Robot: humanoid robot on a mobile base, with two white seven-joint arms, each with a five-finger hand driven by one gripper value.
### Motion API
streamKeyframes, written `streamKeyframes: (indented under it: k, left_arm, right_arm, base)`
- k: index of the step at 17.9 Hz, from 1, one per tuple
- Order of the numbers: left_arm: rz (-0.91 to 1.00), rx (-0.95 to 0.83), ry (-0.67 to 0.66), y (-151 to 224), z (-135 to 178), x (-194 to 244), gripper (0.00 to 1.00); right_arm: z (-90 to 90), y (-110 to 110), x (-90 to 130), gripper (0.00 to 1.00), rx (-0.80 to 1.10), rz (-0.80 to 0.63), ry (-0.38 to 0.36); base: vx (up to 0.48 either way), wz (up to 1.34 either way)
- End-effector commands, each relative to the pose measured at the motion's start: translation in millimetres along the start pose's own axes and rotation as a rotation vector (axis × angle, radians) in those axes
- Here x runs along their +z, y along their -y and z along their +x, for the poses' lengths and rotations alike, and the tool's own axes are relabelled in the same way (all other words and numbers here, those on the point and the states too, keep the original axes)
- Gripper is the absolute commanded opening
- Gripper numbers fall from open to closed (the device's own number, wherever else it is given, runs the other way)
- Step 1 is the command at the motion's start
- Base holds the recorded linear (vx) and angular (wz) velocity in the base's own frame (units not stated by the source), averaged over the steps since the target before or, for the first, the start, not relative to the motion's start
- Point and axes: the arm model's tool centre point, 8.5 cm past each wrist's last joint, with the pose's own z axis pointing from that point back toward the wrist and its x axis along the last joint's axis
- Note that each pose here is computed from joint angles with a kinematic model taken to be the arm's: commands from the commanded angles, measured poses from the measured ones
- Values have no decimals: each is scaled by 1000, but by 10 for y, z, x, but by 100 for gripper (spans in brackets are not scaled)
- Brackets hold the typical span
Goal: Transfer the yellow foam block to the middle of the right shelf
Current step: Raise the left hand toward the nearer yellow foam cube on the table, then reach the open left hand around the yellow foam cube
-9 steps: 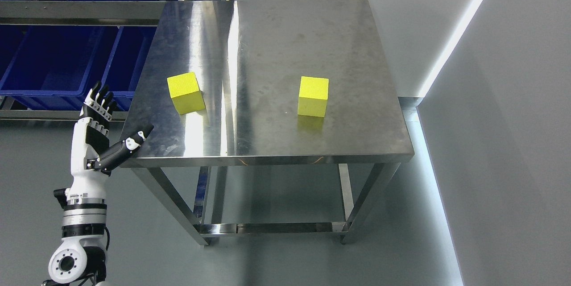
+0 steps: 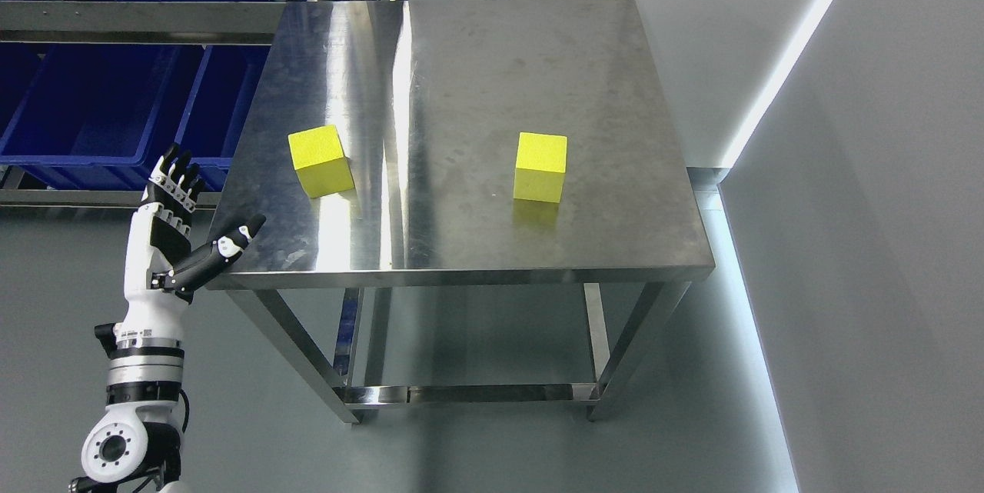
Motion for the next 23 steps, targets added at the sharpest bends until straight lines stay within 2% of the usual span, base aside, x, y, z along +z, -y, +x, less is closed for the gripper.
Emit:
streamKeyframes:
  k: [1,5,11,17,19,23]
  left_arm:
    - [10,104,17,-57,164,-269,100]
    - [20,133,30,-88,311,-474,100]
    - [-38,155,-143,107,255,-658,100]
    - [-148,-8,-226,536,219,-810,100]
    - [-162,-115,-252,498,159,-845,100]
    - [-175,-170,-298,401,18,-879,100]
  right_arm:
    - [61,114,-2,100,-4,-18,18]
    - [61,114,-2,100,-3,-18,18]
    - [61,114,-2,100,-4,-18,18]
    - [61,114,-2,100,-3,-18,18]
    - [61,114,-2,100,-4,-18,18]
    - [61,114,-2,100,-4,-18,18]
  base:
    - [0,0]
    - [0,0]
    - [0,0]
    - [0,0]
    - [0,0]
    - [0,0]
